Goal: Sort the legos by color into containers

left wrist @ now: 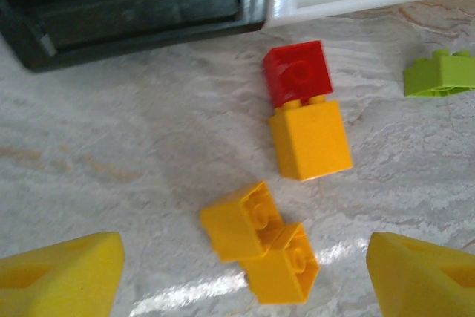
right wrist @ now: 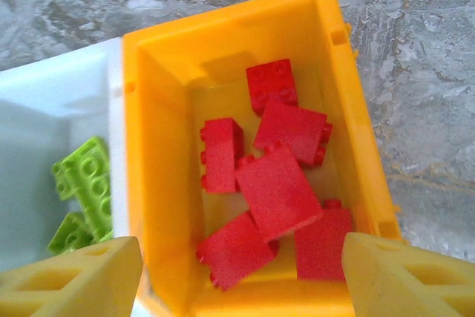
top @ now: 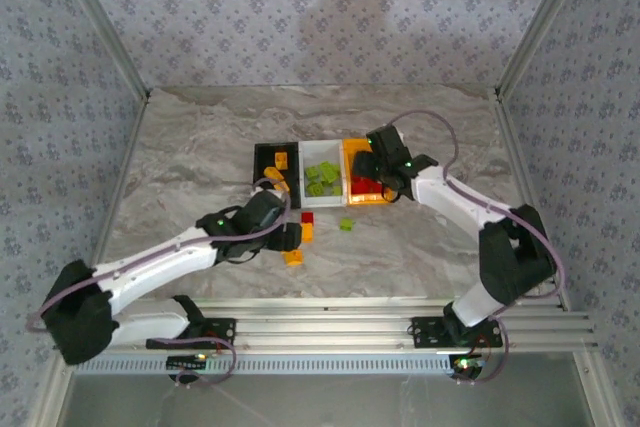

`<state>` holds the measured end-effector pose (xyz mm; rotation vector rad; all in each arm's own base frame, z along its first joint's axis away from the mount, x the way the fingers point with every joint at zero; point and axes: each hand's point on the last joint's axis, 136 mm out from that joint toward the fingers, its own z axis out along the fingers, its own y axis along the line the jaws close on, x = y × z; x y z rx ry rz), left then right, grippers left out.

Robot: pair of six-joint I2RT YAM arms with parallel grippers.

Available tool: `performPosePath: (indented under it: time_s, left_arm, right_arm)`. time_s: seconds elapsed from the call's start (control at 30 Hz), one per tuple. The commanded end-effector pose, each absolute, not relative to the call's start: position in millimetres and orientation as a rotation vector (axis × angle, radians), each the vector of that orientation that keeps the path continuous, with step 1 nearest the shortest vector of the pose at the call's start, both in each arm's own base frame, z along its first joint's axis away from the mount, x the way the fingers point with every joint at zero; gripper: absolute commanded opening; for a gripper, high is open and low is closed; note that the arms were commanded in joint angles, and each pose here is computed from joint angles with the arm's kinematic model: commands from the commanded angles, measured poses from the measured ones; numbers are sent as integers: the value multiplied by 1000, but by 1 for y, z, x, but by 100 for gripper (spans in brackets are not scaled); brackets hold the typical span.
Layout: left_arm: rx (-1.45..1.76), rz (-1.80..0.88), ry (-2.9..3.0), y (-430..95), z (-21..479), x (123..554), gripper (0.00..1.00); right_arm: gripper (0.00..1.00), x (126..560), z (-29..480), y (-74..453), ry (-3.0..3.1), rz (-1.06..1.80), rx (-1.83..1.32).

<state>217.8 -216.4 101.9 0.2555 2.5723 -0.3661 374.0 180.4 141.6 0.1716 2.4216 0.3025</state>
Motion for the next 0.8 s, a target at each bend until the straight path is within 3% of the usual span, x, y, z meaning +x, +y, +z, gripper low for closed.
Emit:
performPosePath:
  time_s: [0.0,0.2,0.6,0.77]
  left_arm:
    - [343,-298,2500,-238,109,234,83]
    - [388,-197,2549,-255,77,248,79]
    - [445,-192,2606,-274,42,249,56]
    - [443,-163,2625,-267,34,243,58]
  right_arm:
    - [73,355,153,181,2384,328,160]
    - [74,326,164,177,2331,362,137]
    - [75,302,188,163,2249,391,173]
    - [75,300,187,161,2245,396,185]
